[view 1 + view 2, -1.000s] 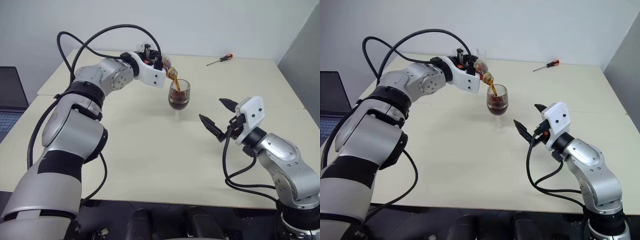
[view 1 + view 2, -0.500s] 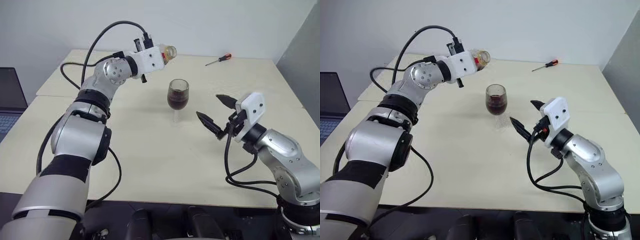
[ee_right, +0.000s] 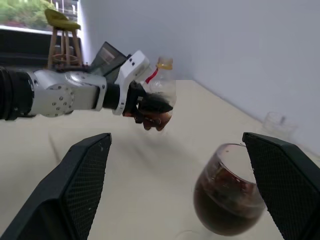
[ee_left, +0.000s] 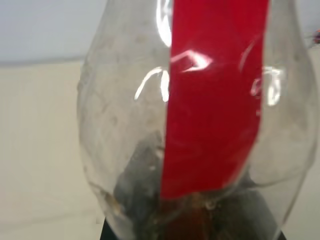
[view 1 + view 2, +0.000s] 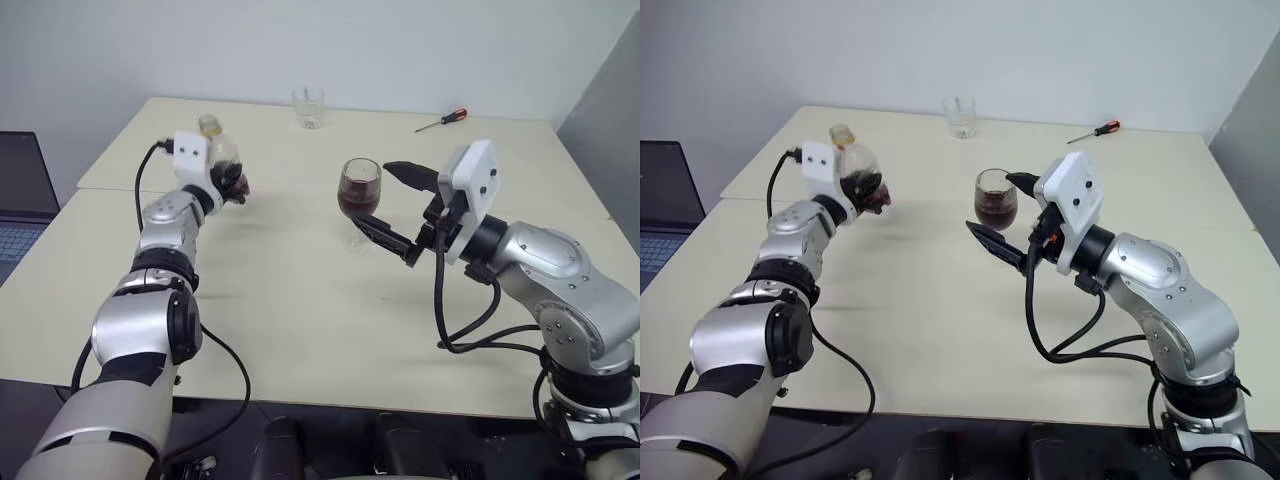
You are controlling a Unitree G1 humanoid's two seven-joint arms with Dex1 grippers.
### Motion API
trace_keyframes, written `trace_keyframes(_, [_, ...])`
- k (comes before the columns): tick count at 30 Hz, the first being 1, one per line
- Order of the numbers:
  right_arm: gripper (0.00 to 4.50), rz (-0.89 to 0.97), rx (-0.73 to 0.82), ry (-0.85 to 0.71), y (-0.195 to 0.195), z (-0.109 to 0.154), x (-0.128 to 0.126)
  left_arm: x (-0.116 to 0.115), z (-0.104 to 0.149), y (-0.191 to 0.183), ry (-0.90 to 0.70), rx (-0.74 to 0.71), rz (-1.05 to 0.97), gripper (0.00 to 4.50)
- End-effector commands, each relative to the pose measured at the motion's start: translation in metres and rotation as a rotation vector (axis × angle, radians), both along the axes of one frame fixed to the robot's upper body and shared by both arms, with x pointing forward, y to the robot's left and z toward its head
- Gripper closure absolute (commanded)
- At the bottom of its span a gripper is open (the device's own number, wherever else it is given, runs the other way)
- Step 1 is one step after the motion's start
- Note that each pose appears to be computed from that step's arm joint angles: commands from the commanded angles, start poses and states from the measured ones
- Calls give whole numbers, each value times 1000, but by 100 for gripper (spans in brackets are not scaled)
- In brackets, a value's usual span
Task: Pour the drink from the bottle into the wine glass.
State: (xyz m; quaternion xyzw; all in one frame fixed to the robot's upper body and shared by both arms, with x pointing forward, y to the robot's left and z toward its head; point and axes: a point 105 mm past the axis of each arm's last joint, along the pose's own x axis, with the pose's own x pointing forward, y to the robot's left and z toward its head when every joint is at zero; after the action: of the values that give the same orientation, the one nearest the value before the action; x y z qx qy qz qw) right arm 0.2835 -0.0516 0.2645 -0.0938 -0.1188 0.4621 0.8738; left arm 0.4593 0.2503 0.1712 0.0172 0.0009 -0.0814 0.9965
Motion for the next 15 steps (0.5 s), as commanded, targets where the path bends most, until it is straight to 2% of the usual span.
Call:
trace_keyframes(1, [0, 1, -9, 7, 3, 5, 0, -1, 26, 14, -103, -91, 68, 382])
trace_keyframes(4, [0, -52, -50, 34, 5, -4, 12, -2, 16, 15, -87, -101, 75, 382])
trace_keyframes(9, [0, -61, -72, 32, 8, -7, 17, -7, -3, 23, -57, -104, 128, 382])
trace_keyframes(15, [0, -83, -85, 24, 6, -8, 20, -14, -27, 24, -18, -111, 152, 181])
